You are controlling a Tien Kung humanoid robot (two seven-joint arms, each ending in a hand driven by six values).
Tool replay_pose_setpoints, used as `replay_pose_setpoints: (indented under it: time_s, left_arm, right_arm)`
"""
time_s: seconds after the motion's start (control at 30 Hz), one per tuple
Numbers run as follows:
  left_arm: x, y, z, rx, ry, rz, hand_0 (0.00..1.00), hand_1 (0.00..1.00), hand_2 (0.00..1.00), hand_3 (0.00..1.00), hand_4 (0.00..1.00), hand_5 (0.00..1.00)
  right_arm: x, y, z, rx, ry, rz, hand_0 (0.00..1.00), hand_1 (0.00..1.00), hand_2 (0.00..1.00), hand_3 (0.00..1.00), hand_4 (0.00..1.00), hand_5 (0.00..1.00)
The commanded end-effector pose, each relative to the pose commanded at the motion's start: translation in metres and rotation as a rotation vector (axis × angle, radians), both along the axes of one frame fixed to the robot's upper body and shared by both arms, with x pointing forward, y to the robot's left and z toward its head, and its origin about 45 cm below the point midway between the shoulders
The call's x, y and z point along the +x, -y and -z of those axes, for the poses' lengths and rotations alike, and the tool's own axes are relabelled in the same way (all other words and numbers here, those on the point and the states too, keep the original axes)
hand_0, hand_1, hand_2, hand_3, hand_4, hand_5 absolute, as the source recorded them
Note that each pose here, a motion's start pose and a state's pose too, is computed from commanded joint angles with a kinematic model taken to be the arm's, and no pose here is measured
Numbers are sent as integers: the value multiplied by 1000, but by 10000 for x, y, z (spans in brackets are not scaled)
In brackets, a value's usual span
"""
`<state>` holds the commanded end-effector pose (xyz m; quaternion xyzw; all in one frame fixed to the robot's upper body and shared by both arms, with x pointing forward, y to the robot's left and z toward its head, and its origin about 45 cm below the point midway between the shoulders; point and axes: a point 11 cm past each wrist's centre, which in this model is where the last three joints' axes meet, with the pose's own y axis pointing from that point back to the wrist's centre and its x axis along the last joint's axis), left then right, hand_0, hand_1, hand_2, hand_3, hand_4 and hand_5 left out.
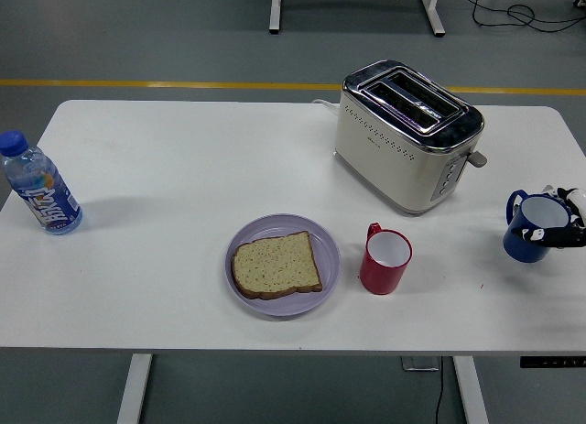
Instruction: Pick up the cup,pour liquid into bread,place the cup on the desk
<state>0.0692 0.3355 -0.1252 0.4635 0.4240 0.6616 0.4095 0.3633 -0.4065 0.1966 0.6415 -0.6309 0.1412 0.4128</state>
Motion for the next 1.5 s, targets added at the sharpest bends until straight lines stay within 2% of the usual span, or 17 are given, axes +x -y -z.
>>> replay_pose_setpoints:
  time_s: [0.8,1.5]
  left_arm:
    - [27,-4,-5,0,3,5,701,716,728,579,261,998]
    - [39,-8,-7,1,3,10,702,718,728,581,261,998]
  right_arm:
    - [-150,-3,271,47,35,70,411,351,492,510,574,36]
    - [-178,-44,361,14,48,40,418,354,493,511,572,35]
